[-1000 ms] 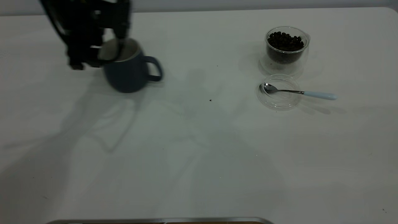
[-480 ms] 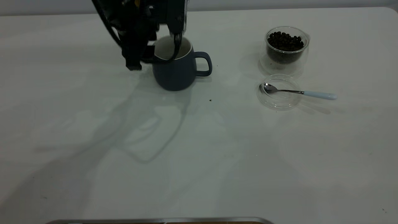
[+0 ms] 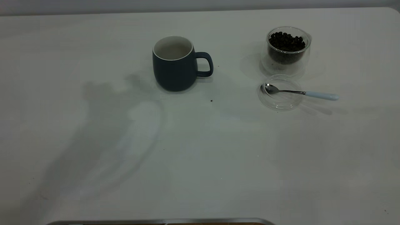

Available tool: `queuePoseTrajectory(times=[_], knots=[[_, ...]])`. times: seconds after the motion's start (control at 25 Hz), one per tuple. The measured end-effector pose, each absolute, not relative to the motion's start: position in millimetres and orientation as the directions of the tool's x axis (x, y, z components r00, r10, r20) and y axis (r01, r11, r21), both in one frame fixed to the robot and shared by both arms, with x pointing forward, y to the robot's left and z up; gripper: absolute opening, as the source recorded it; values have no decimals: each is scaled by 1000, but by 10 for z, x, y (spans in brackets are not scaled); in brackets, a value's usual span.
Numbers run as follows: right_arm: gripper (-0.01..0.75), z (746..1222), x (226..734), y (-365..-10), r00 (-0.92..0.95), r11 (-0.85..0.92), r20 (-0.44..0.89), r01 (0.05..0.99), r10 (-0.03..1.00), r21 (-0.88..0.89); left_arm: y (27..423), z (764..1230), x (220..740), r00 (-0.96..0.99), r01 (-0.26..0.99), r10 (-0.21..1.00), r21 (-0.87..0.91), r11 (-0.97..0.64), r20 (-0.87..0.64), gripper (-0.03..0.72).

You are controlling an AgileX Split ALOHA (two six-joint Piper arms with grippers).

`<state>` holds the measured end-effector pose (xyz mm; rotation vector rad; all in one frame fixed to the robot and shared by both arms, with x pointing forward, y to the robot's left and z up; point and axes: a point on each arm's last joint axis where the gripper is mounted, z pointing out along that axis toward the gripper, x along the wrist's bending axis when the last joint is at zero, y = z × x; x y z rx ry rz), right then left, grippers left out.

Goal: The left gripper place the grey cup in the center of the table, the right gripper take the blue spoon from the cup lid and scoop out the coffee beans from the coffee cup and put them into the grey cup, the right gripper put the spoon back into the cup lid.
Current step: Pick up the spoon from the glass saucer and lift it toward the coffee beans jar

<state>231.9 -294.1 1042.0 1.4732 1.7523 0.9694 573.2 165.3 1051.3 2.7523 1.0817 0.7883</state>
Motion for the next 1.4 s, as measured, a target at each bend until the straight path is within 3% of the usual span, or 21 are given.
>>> queuePoseTrajectory(times=[0.28,0.68,0.84,1.04,1.4], knots=[[395,10420,2319,-2941,-163,98,-15,511,986,854,2121,11397,4903,376,811,848,309,-496,373,545],[395,10420,2319,-2940,-164,97,-15,511,986,854,2524,11956,3808,324,705,929,609,-363,179,545],[395,10420,2319,-2940,-164,97,-15,511,986,854,2698,11773,3253,393,661,914,659,-359,103,545],[395,10420,2319,-2940,-164,97,-14,511,986,854,2865,11229,2748,465,639,884,670,-378,55,545],[395,10420,2319,-2939,-165,97,-13,511,986,854,2953,10475,2486,498,661,867,635,-400,27,545]])
